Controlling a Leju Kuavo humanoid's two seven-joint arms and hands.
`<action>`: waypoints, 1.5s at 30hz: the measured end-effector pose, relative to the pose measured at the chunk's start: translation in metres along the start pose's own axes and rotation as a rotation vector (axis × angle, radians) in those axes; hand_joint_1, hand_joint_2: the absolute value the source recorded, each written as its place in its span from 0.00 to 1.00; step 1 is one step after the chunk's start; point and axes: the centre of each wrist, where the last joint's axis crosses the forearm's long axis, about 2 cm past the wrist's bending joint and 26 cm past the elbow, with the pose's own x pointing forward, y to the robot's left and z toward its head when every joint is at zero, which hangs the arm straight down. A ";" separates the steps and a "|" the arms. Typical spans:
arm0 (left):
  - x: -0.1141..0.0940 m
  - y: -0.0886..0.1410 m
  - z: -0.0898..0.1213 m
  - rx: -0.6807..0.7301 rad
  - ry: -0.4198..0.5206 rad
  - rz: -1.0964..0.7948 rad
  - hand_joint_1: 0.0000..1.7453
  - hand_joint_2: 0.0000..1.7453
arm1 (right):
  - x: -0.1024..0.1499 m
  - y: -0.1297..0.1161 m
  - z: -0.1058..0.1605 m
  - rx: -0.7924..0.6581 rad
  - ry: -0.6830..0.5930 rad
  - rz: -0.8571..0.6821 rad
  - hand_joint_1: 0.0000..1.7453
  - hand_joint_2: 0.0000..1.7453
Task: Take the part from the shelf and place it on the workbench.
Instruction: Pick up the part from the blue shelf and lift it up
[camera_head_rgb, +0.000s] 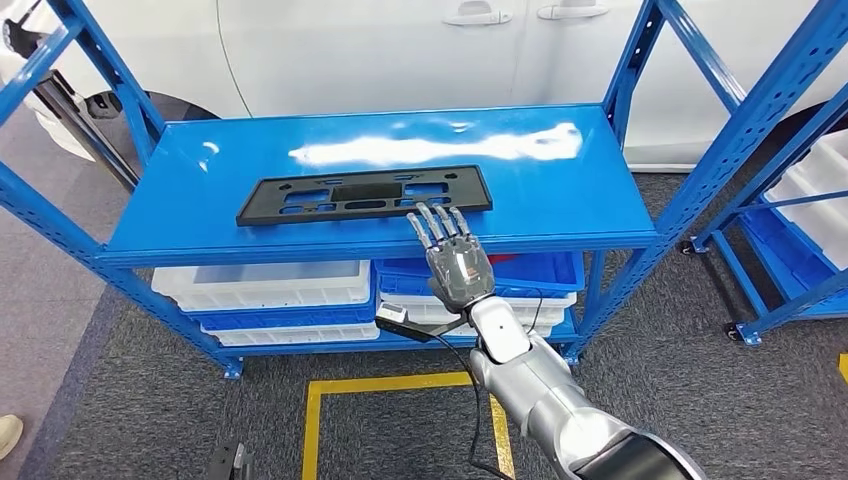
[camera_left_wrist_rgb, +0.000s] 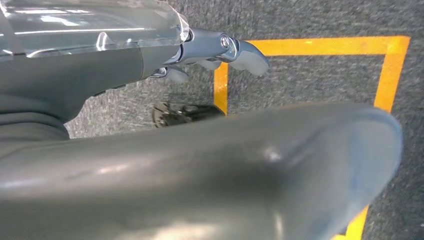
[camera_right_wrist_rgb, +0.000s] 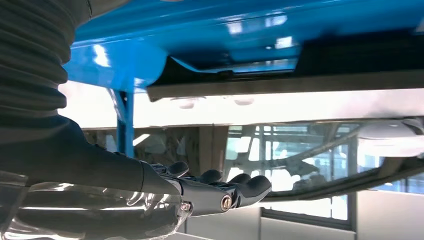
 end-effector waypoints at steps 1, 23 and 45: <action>0.000 0.000 0.000 0.000 0.000 -0.002 0.00 0.00 | 0.006 0.000 0.000 -0.004 -0.016 0.003 0.00 1.00; 0.003 -0.001 -0.001 -0.001 -0.005 -0.014 0.00 0.00 | 0.053 -0.007 -0.006 -0.048 -0.111 0.110 0.00 1.00; -0.005 0.000 0.001 0.006 -0.005 -0.005 0.00 0.00 | 0.092 -0.013 -0.014 -0.043 -0.281 0.125 0.00 1.00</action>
